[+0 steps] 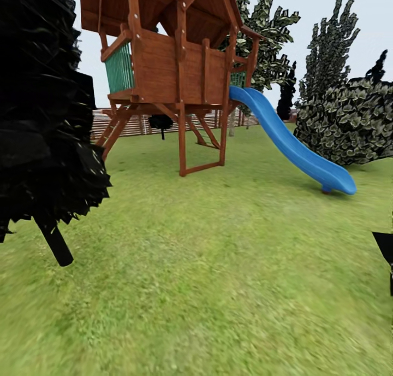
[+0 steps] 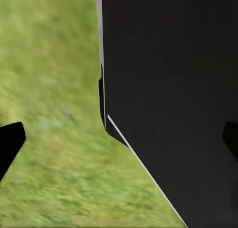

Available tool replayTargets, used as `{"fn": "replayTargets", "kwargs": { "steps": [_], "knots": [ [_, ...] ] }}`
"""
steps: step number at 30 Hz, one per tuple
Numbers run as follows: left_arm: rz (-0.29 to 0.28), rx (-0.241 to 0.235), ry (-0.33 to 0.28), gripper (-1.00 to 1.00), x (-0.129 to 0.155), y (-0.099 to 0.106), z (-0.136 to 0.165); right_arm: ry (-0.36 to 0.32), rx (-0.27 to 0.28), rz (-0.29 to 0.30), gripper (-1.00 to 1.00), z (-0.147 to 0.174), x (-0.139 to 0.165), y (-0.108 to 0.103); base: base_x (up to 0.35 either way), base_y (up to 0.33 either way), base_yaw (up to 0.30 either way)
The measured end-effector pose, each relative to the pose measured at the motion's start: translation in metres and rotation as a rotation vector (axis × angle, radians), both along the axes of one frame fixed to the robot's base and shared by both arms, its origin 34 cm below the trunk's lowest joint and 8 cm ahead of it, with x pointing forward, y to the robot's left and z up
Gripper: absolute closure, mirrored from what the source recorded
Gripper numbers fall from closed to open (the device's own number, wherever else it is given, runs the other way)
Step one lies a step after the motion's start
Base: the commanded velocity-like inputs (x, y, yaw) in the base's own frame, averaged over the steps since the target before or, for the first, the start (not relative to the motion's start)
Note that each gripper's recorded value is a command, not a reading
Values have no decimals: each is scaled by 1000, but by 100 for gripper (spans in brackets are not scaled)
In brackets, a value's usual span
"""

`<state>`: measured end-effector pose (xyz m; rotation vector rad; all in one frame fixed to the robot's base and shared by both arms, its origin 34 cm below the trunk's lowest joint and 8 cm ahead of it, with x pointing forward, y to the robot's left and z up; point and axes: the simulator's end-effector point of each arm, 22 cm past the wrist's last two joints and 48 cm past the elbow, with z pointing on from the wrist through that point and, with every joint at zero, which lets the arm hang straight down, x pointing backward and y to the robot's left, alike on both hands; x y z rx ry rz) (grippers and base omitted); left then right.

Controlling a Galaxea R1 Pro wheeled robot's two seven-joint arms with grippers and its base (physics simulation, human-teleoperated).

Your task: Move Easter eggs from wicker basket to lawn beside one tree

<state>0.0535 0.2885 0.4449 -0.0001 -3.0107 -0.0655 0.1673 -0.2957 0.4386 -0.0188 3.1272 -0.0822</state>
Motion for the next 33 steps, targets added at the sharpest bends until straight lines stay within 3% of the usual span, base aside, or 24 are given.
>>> {"fn": "replayTargets", "kwargs": {
  "steps": [33],
  "knots": [
    [0,0,0,-100,0,0,0,1,-4,0,-100,0,0,-1,337,0,-4]
  ]
}}
